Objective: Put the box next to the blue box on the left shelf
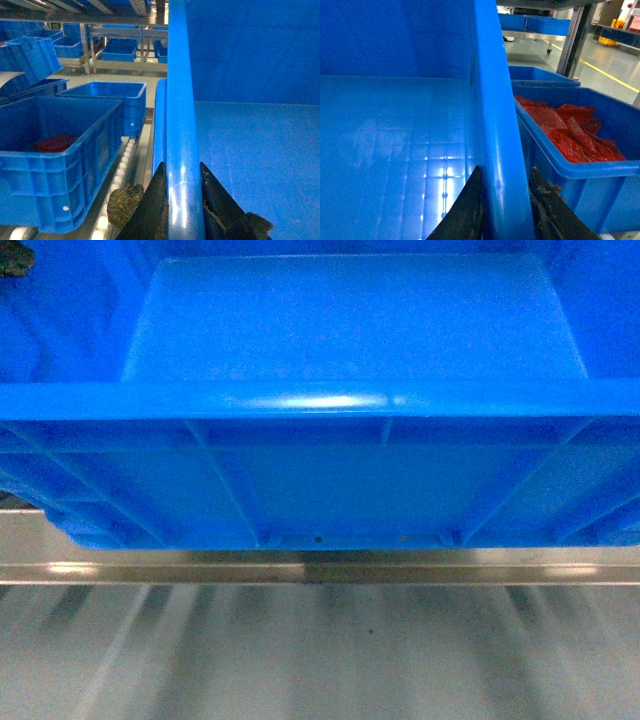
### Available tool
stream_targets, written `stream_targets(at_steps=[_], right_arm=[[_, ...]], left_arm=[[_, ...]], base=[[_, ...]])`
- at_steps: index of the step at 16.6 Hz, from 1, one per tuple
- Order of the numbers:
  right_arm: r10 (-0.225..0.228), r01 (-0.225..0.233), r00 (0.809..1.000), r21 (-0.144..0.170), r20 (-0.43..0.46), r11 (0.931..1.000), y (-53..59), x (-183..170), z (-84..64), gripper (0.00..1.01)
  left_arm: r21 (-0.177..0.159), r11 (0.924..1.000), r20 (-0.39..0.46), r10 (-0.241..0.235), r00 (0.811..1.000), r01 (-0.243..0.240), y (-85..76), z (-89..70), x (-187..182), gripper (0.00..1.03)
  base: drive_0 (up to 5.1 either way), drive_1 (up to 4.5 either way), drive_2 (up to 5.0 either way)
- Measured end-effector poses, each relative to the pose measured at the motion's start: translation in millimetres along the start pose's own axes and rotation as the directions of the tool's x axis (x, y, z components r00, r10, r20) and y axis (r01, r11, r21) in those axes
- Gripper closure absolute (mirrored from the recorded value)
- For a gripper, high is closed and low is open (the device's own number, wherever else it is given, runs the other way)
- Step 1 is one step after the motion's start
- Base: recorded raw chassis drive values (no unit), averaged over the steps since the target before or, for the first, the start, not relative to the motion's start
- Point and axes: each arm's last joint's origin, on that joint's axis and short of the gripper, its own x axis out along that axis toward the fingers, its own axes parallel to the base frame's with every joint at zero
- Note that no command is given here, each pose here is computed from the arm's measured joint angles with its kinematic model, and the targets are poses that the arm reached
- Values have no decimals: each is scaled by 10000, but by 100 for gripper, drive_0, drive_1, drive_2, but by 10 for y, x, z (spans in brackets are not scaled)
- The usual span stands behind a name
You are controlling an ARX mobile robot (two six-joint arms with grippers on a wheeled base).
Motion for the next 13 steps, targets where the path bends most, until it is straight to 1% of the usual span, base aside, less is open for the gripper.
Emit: stream_targets(at_steps=[13], right_arm=[[-3, 3, 10000, -4, -22, 10000, 0, 0, -3, 83]], left_arm=[[-4, 10000, 0, -8, 10000, 8, -1, 0, 0, 92]], base=[[9, 443, -424]])
